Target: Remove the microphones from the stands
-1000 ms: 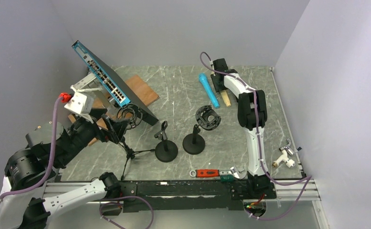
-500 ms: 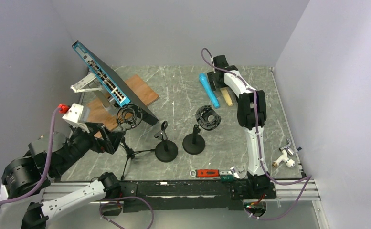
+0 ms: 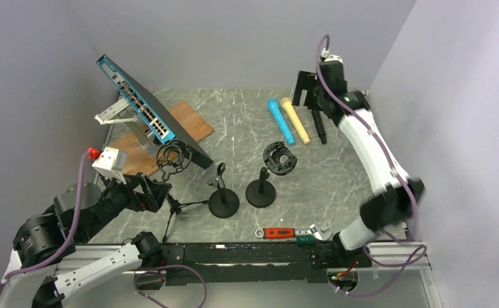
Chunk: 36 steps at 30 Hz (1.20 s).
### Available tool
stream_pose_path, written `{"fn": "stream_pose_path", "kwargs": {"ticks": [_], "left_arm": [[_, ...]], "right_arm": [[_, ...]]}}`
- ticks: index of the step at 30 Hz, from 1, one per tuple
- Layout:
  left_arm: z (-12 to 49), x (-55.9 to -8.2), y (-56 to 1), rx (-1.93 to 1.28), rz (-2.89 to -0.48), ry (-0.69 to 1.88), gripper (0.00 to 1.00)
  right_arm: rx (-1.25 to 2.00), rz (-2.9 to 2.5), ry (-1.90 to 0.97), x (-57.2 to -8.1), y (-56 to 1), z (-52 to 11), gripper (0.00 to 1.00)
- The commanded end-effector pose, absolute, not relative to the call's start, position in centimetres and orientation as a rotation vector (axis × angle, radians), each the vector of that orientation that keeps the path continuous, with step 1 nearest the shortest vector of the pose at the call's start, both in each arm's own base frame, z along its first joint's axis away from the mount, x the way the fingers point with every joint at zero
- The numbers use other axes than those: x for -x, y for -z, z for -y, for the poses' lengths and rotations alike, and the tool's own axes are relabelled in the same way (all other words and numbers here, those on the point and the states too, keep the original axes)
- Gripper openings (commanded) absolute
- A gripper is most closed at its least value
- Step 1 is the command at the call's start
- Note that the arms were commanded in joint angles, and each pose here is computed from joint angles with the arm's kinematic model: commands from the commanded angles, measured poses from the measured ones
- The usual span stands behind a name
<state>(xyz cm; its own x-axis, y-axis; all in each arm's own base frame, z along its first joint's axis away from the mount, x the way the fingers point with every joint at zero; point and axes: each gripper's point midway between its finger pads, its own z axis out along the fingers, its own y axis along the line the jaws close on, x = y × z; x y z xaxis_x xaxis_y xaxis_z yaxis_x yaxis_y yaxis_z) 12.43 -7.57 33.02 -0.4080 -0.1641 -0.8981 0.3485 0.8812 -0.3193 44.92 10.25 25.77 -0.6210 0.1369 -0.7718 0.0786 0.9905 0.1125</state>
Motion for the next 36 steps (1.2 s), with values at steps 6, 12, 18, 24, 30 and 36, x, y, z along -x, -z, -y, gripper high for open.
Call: {"fn": "stream_pose_path", "kwargs": {"ticks": [6, 12, 18, 24, 30, 36], "left_arm": [[8.2, -12.7, -32.7, -0.117, -1.916, 0.586, 0.99], [7.1, -12.9, -33.0, -0.085, -1.899, 0.548, 0.99], [5.6, -12.9, -33.3, -0.016, -1.817, 0.554, 0.99], [5.1, -12.9, -33.8, 0.001, -1.752, 0.569, 0.99], [6.2, -13.2, -33.3, -0.035, -1.751, 0.588, 0.99], [7.8, -12.9, -32.7, -0.132, -1.811, 0.598, 1.00]], "right_arm": [[-0.048, -1.912, -0.865, -29.6, -38.3, -25.1, 0.93], [0.117, -1.767, -1.530, -17.2, -40.3, -35.2, 0.92], [0.017, -1.734, -1.705, -9.4, -37.0, -41.1, 0.93], [-0.285, -1.833, -1.618, -8.0, -29.8, -43.7, 0.88], [-0.472, -1.920, -1.456, -9.6, -23.9, -45.9, 0.80], [-0.571, -1.866, -1.501, -11.1, -21.4, -48.2, 0.69]]}}
